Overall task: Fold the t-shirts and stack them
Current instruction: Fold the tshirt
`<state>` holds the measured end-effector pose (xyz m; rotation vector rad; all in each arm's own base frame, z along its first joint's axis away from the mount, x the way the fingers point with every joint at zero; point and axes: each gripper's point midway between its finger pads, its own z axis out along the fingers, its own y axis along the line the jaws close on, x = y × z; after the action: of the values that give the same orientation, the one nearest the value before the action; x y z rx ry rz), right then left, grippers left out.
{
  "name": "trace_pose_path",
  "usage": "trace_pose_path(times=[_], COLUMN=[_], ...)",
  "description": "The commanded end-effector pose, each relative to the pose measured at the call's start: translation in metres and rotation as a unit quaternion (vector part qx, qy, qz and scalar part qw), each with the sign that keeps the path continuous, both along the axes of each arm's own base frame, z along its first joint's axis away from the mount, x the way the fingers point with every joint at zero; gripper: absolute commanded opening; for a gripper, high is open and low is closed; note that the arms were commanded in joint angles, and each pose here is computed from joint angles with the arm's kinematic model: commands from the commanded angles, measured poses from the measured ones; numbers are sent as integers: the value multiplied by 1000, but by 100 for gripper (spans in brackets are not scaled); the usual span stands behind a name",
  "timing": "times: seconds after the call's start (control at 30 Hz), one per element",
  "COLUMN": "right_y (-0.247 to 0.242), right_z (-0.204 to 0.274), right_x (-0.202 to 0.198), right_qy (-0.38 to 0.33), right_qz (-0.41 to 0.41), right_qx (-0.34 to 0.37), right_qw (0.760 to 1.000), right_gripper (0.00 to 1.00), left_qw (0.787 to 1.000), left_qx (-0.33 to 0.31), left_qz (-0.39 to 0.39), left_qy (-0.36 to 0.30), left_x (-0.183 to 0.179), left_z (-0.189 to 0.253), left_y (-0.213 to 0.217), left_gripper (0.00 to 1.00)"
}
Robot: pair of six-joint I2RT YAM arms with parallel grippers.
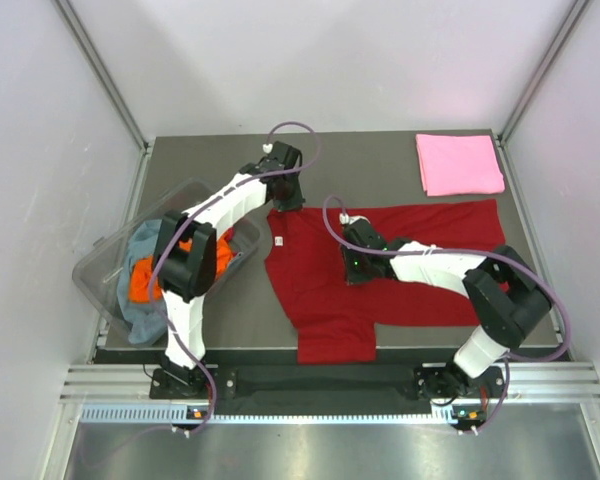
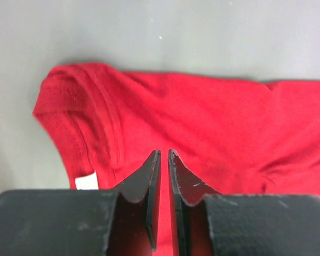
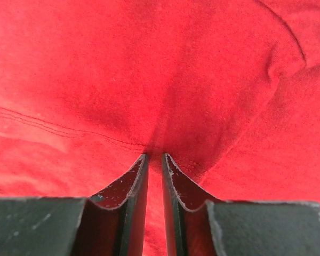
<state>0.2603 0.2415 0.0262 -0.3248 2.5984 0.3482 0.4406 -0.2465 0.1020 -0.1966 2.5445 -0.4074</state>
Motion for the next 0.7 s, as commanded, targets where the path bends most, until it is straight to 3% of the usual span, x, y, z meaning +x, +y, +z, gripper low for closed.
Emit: trace_pose_path(times=[0.0,0.27,0.47,0.67], right_y=[5,-10,-53,-102], right_z=[12,53,62,59], right_x=[12,44,99,152], right_qy=[-22,-59,-68,-75], right_qz=[-15,-54,-120,-199], right_qx=[20,32,42,35], right_qw=[999,996,990,977], right_gripper=[17,18,18,19], left_qw=[999,998,994,991], left_qx=[-1,58,93,117], left_qz=[1,35,56,68], left_qy=[-39,-15,7,-3], left_x=[31,44,33,38], left_z=[8,-35,-64,-64], left_y=[0,34,52,62], left_gripper=[15,13,12,12])
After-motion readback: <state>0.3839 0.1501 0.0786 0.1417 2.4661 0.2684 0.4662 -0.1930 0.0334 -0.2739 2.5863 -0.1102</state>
